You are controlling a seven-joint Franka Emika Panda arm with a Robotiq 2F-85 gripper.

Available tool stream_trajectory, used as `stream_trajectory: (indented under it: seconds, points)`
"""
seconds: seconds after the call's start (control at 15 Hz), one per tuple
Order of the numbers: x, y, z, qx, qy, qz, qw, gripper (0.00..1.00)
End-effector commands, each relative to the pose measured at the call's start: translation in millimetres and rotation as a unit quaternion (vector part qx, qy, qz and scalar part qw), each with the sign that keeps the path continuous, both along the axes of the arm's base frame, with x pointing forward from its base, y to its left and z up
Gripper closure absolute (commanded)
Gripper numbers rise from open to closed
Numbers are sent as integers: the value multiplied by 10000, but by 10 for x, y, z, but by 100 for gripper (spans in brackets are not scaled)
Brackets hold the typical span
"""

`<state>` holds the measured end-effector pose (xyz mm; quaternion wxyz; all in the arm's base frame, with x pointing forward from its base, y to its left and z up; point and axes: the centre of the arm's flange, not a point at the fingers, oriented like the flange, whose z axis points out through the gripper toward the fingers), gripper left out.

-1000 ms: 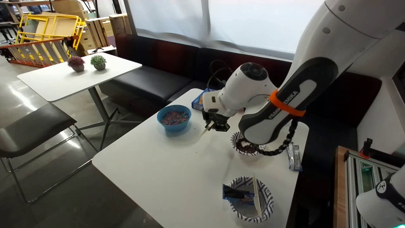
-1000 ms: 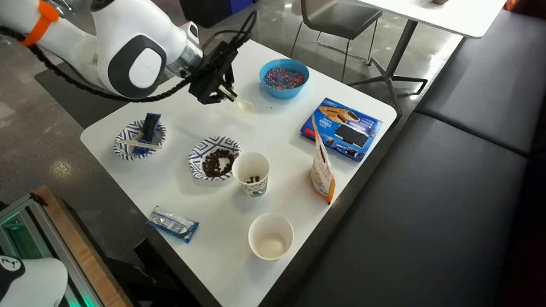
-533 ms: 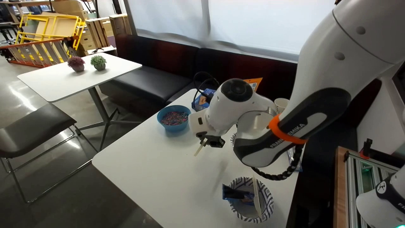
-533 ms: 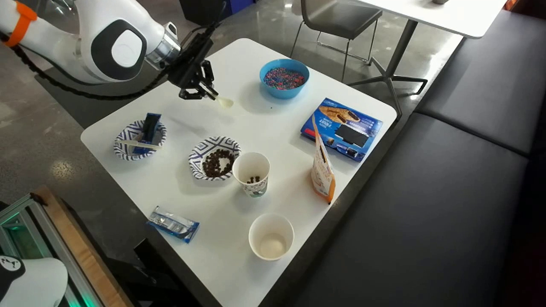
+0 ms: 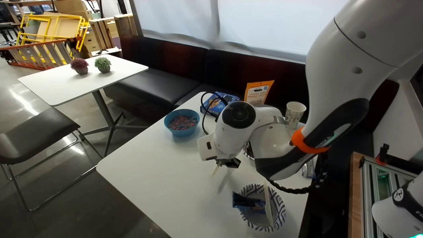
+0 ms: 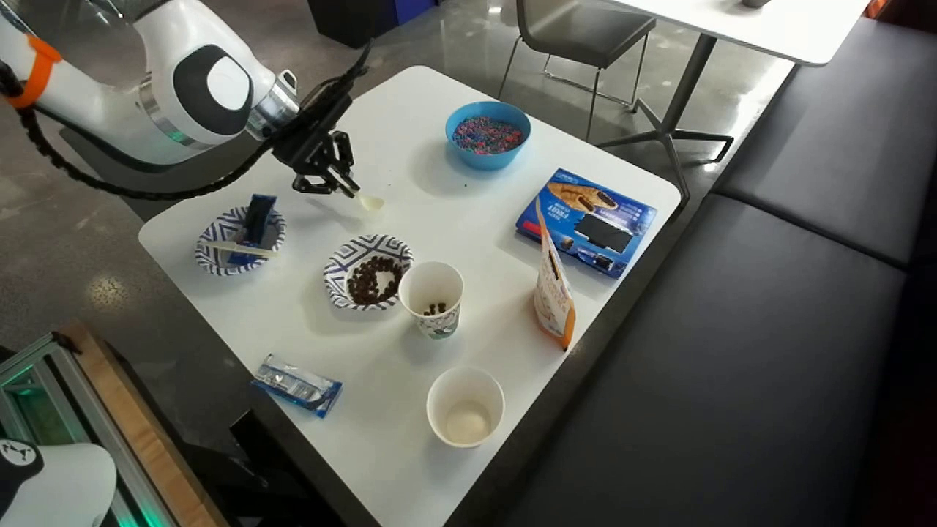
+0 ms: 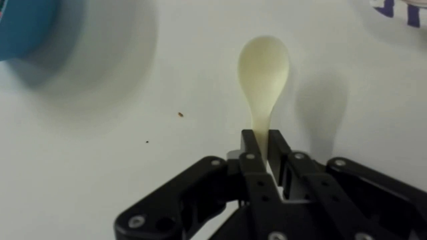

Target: Use the white spoon to place some contents from the black and white bowl into the coffee cup on the left.

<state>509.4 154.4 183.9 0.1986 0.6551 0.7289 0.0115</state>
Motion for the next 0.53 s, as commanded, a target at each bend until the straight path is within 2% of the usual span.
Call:
stream_trajectory:
  seconds: [0.0, 0.13, 0.2, 0.27, 0.47]
  points:
    - [-8, -18, -127, -31, 226, -96, 9997, 96]
    - [-4, -35, -133, 21, 283, -125, 9995, 96]
    - [23, -34, -52, 59, 295, -212, 9993, 61]
    - [57, -36, 53, 73, 289, -377, 9988, 60]
    - [168, -86, 660, -50, 448, -1385, 9893, 40]
